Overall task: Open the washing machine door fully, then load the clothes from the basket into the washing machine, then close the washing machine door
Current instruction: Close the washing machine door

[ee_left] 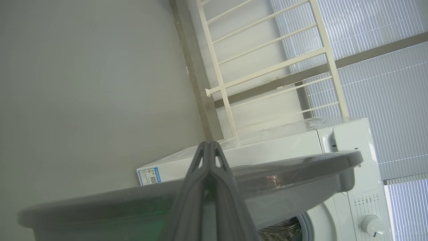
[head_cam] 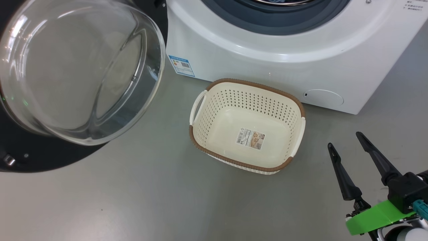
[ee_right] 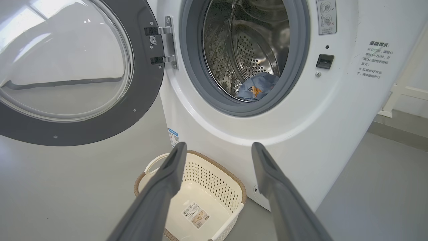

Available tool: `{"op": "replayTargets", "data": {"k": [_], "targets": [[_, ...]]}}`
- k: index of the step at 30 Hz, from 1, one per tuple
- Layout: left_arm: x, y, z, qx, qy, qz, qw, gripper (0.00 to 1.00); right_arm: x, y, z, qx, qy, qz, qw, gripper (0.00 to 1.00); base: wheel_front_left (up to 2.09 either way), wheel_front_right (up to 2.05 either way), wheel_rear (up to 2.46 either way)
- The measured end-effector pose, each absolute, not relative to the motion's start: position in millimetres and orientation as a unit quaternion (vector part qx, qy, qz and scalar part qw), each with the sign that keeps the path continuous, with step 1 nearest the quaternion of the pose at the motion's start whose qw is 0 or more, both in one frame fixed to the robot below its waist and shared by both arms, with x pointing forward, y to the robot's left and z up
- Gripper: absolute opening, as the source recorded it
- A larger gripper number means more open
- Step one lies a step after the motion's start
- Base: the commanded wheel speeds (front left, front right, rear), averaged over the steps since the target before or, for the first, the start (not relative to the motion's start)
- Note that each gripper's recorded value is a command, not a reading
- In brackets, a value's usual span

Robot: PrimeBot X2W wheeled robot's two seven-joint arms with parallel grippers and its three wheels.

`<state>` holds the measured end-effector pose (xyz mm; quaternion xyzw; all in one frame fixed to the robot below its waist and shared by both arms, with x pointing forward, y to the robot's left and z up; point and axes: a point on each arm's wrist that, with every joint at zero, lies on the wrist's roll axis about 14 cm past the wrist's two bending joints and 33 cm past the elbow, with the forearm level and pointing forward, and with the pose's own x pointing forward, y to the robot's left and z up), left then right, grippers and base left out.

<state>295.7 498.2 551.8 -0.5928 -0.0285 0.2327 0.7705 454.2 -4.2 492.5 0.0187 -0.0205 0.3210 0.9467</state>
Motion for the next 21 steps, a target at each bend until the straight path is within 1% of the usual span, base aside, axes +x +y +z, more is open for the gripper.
{"op": "replayTargets", "data": {"k": [7,21], "targets": [[295.6,480.8,554.7,-0.606,-0.023,0.19,0.772,0.0,450.9,-4.3,498.8,0.023,-0.027,0.316,0.948,1.0,0.0,0.0,0.0],[279.9,442.9,544.8,-0.617,0.021,0.129,0.776,0.0,438.9,-9.3,514.4,0.033,-0.049,0.299,0.952,1.0,0.0,0.0,0.0]]}}
